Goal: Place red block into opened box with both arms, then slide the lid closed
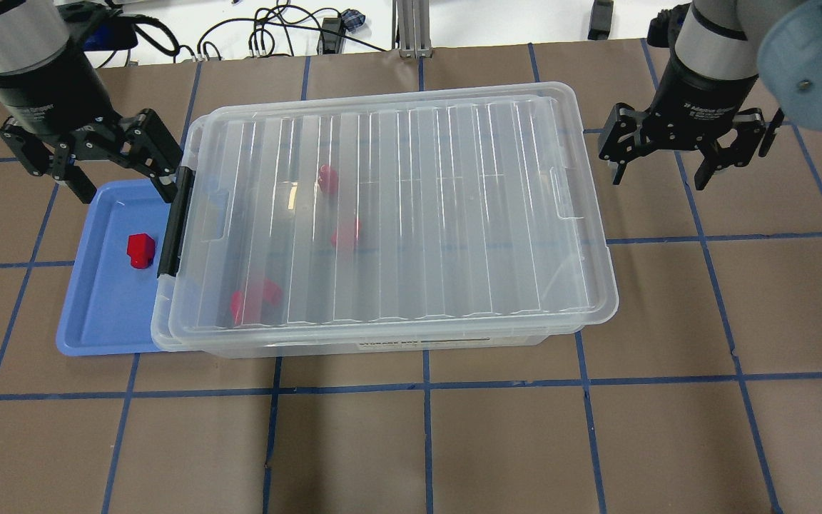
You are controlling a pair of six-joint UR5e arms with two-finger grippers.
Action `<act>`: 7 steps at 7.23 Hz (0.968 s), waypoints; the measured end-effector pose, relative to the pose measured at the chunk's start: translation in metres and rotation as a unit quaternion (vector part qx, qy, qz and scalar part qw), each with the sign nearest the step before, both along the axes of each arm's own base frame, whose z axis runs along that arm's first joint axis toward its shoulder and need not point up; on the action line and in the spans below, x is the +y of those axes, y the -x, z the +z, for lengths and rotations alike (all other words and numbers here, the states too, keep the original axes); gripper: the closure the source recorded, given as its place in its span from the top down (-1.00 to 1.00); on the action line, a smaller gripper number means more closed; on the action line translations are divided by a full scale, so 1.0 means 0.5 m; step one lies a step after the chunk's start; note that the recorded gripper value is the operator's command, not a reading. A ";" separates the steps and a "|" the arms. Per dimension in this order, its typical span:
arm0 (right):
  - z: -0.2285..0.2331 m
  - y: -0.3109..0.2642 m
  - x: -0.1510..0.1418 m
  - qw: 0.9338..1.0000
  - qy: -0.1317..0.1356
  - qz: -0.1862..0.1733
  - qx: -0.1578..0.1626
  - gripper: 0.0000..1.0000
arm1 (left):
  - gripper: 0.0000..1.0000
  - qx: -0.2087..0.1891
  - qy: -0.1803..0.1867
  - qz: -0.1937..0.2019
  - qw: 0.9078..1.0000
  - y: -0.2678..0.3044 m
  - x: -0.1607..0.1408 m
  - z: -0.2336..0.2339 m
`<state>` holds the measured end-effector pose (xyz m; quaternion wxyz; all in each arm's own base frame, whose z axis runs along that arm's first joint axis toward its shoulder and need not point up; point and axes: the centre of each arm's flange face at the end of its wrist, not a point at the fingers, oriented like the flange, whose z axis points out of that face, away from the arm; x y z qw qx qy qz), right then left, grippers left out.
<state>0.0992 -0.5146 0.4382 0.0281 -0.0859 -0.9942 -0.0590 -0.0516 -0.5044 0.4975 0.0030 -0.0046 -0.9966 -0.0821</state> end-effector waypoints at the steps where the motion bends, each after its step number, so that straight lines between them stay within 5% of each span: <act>1: -0.025 0.000 -0.020 1.000 -0.003 0.000 0.000 1.00 | 1.00 -0.001 0.021 0.015 1.000 -0.062 -0.034 -0.046; 3: -0.066 0.000 -0.069 1.000 0.019 0.002 0.003 1.00 | 1.00 0.002 0.049 0.003 0.999 -0.200 -0.057 -0.181; 7: -0.127 -0.024 -0.098 1.000 0.009 0.019 -0.009 1.00 | 1.00 0.022 0.106 -0.047 0.993 -0.347 -0.078 -0.432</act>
